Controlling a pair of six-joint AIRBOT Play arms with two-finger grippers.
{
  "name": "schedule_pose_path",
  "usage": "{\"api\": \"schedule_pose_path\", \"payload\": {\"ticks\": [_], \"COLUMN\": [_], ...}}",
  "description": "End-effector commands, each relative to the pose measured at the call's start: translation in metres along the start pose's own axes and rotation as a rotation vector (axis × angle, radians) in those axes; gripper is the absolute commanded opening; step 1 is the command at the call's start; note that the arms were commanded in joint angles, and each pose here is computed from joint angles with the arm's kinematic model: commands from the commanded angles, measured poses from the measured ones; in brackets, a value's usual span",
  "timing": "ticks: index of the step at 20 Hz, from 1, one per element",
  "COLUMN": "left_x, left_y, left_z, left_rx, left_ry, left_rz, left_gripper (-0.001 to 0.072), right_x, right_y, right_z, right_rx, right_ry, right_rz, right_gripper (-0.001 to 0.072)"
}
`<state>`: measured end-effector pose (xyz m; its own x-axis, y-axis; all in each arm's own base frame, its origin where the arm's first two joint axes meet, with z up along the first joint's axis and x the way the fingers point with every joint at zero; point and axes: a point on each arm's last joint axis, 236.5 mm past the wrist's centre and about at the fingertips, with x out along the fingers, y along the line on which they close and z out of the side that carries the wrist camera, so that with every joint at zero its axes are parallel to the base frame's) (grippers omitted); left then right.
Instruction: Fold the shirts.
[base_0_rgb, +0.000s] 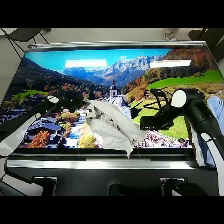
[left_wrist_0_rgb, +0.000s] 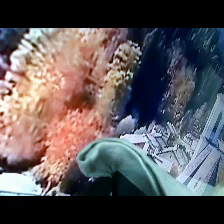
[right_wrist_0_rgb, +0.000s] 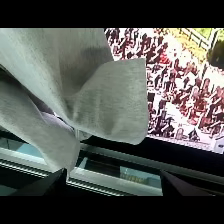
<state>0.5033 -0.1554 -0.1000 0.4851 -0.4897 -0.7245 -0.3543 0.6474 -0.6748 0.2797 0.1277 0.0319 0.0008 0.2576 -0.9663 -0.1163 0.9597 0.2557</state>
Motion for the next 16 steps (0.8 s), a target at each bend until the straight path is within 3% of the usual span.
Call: {"api": "schedule_pose_path", "payload": {"ticks": [1, 6, 8, 9, 10, 11, 12, 16], "left_x": [-0.001, -0.006, -0.006, -0.006, -0.008, -0.011, -0.018, -0.084], "left_y": [-0.007, -0.012, -0.013, -0.013, -0.015, -0.019, -0.026, -0.082], "left_z": [0.008, 0.006, 0.000, -0.004, -0.007, -0.006, -0.002, 0.036], "left_rx": [0.003, 0.035, 0.035, 0.035, 0.038, 0.043, 0.058, 0.295], "left_ry": [-0.029, -0.018, 0.010, 0.028, 0.036, 0.032, 0.017, -0.149], "left_rz": [-0.016, -0.027, -0.028, -0.030, -0.033, -0.040, -0.052, -0.146], "left_gripper": [0.0027, 0.0025, 0.0024, 0.0024, 0.0024, 0.0024, 0.0023, 0.0021], "right_x": [0.020, 0.063, 0.071, 0.073, 0.075, 0.075, 0.071, 0.000], "right_y": [-0.007, -0.012, -0.005, 0.002, 0.013, 0.022, 0.028, 0.027], "right_z": [-0.002, -0.001, 0.021, 0.035, 0.043, 0.047, 0.047, 0.081], "right_rx": [0.016, -0.023, 0.005, 0.029, 0.063, 0.087, 0.094, -0.047], "right_ry": [0.002, -0.030, -0.111, -0.158, -0.180, -0.185, -0.188, -0.412], "right_rz": [-0.006, 0.024, 0.061, 0.099, 0.152, 0.196, 0.220, 0.144], "right_gripper": [0.0673, 0.0689, 0.0664, 0.0567, 0.0410, 0.0191, 0.0044, 0.0044]}}
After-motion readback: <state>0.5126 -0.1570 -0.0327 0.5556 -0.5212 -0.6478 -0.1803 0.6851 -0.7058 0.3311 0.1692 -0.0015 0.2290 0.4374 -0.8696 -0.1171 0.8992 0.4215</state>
